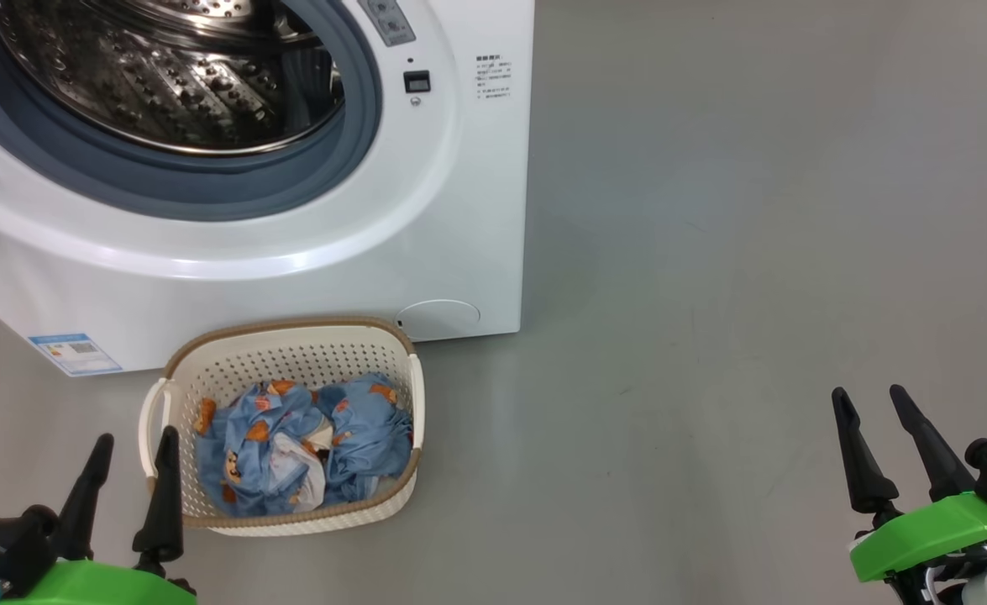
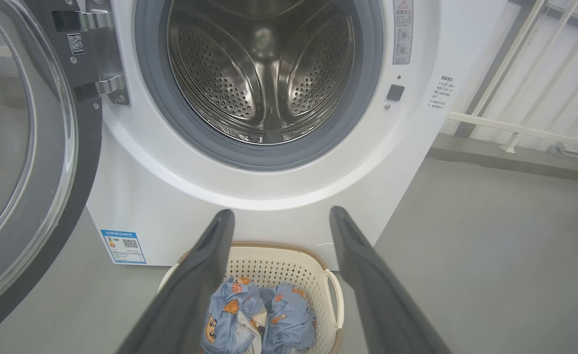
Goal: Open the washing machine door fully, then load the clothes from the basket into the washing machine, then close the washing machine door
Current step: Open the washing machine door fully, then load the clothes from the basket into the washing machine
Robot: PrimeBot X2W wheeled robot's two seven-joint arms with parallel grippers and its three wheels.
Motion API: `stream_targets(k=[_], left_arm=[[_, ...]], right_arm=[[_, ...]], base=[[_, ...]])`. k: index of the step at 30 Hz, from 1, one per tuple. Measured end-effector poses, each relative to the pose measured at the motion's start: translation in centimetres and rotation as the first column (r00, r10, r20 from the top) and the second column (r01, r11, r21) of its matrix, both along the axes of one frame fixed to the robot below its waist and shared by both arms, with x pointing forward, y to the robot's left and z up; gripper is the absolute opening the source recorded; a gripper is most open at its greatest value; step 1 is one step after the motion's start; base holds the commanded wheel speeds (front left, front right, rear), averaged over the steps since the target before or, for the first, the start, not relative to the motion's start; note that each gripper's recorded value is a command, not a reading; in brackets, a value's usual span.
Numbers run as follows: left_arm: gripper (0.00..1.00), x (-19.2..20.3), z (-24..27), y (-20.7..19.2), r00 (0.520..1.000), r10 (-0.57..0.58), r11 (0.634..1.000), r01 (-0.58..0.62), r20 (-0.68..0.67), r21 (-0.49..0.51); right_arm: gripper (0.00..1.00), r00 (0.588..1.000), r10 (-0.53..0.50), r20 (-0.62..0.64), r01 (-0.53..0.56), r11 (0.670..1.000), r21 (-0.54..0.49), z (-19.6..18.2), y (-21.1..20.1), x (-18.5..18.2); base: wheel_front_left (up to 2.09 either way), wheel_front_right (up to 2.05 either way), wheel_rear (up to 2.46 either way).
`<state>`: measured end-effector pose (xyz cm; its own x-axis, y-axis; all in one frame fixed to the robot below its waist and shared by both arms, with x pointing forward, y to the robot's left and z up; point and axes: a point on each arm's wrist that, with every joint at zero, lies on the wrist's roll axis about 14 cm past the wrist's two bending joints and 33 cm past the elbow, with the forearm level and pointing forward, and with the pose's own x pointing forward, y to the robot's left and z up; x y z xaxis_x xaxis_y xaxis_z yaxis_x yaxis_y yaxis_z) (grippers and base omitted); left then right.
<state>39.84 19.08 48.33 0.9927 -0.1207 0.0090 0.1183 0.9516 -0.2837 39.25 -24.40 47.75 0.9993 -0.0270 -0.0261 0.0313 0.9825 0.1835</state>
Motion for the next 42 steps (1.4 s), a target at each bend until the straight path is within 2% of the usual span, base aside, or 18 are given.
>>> stream_targets(k=[20, 32, 42], left_arm=[[1.00, 0.3, -0.8, -0.1, 1.000, -0.014, 1.000, 0.014, -0.024, 0.017], [1.00, 0.6, -1.6, -0.1, 0.999, -0.010, 1.000, 0.011, -0.044, 0.029], [1.00, 1.2, -5.9, -1.7, 0.985, -0.043, 0.999, 0.046, -0.168, 0.014]], right_arm=[[1.00, 1.000, 0.004, -0.015, -0.004, 1.000, 0.013, -0.7, 0.5, 0.2], [1.00, 1.000, 0.010, -0.030, -0.009, 1.000, 0.022, -1.3, 0.9, 0.5], [1.00, 0.999, 0.027, -0.028, -0.026, 0.999, 0.038, -1.7, 1.9, 2.1]], base=[[0.81, -1.43, 0.62], [0.18, -0.18, 0.00], [0.00, 0.00, 0.00]])
